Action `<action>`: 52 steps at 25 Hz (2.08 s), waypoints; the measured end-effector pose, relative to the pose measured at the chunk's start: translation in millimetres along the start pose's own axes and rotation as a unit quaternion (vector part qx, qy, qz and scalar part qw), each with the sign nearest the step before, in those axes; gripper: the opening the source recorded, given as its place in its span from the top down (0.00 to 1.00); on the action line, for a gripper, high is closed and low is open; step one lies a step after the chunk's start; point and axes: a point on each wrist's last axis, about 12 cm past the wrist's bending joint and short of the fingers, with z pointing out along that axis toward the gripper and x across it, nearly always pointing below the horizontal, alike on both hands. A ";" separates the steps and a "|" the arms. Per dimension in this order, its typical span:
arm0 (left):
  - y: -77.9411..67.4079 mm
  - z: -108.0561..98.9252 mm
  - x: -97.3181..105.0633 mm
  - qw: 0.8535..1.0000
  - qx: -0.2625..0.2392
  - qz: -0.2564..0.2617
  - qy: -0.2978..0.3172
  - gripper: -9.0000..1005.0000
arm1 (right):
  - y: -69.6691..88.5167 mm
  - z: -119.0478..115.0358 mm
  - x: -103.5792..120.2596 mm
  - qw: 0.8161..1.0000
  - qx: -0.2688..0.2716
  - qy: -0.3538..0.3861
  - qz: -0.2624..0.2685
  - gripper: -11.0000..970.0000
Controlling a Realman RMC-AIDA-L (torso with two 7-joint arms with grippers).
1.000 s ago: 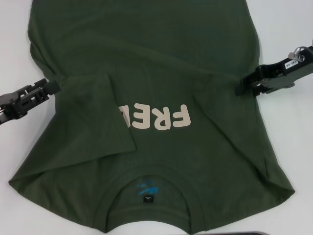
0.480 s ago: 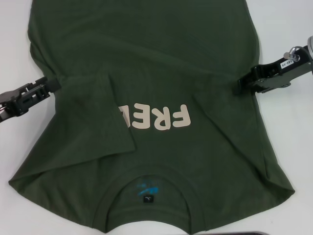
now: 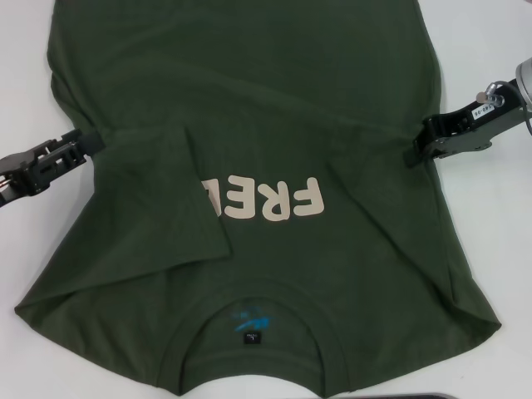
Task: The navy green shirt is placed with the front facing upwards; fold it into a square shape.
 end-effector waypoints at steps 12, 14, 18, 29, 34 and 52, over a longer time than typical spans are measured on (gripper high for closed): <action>1.4 0.1 -0.2 1.000 -0.006 0.000 0.000 0.45 | 29.5 8.1 -2.0 0.998 -0.068 0.018 -0.004 0.95; 1.4 0.1 -0.2 1.000 -0.006 0.000 0.000 0.45 | 37.4 13.0 -2.7 0.997 -0.076 0.022 -0.011 0.94; 1.4 0.1 -0.2 1.000 -0.006 0.000 0.000 0.44 | 49.8 25.3 -2.2 0.996 -0.083 0.028 -0.022 0.92; 1.6 0.1 -0.2 1.000 -0.007 0.000 0.000 0.45 | 64.3 47.5 6.7 0.994 -0.101 0.044 -0.023 0.88; 1.6 -0.6 0.5 1.000 -0.008 -0.001 0.000 0.45 | 67.1 55.4 13.2 0.991 -0.115 0.059 -0.034 0.86; -0.1 -1.3 2.5 1.000 -0.002 -0.003 0.000 0.44 | 33.6 38.3 17.1 0.988 -0.148 -0.020 -0.048 0.35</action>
